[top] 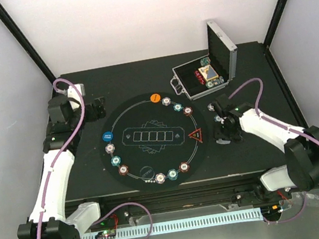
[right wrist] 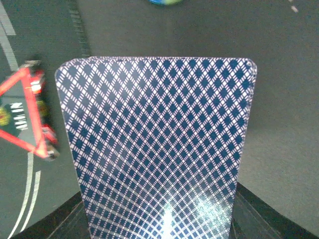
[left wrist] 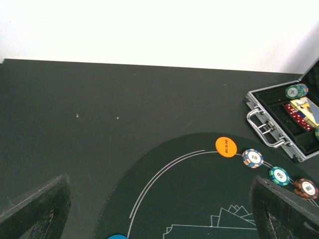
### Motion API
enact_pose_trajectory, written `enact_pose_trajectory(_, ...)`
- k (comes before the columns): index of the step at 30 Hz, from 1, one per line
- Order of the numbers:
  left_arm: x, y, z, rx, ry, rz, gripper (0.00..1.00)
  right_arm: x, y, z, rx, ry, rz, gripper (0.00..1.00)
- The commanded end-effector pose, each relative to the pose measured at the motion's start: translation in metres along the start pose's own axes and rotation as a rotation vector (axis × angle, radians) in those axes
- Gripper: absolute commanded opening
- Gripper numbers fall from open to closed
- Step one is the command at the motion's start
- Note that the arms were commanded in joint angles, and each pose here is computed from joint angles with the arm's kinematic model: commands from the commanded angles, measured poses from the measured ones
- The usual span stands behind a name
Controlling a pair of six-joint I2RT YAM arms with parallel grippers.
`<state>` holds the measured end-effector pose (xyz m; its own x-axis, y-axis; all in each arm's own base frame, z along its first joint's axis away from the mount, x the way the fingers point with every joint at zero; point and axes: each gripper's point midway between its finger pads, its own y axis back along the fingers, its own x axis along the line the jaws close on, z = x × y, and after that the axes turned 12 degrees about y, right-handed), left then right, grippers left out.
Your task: Distribute texas hold em gaming equipment
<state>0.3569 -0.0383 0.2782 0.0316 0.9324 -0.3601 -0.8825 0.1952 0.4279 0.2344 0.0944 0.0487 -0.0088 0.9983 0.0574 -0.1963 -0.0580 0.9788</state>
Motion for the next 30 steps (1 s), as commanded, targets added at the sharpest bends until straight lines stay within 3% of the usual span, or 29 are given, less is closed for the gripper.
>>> enact_pose_trajectory(1,-0.019,-0.007,-0.008,0.03,0.039,-0.103,0.99,0.019,0.018,0.007,-0.003,0.152,0.034,0.56)
enact_pose_trajectory(6,-0.043,-0.012,-0.03,0.116,0.031,-0.176,0.99,0.046,0.031,0.008,-0.019,0.304,0.097,0.55)
enact_pose_trajectory(9,-0.06,-0.008,-0.058,0.246,0.127,-0.274,0.99,0.07,0.042,0.005,-0.05,0.41,0.177,0.55)
enact_pose_trajectory(16,-0.131,0.02,-0.133,0.587,0.392,-0.683,0.98,0.135,0.072,-0.016,-0.129,0.71,0.332,0.55)
enact_pose_trajectory(21,-0.16,0.037,-0.172,0.824,0.404,-0.802,0.97,0.17,0.092,-0.028,-0.187,0.86,0.416,0.55)
enact_pose_trajectory(30,-0.179,0.041,-0.208,1.035,0.403,-0.896,0.97,0.2,0.109,-0.045,-0.208,1.042,0.442,0.56)
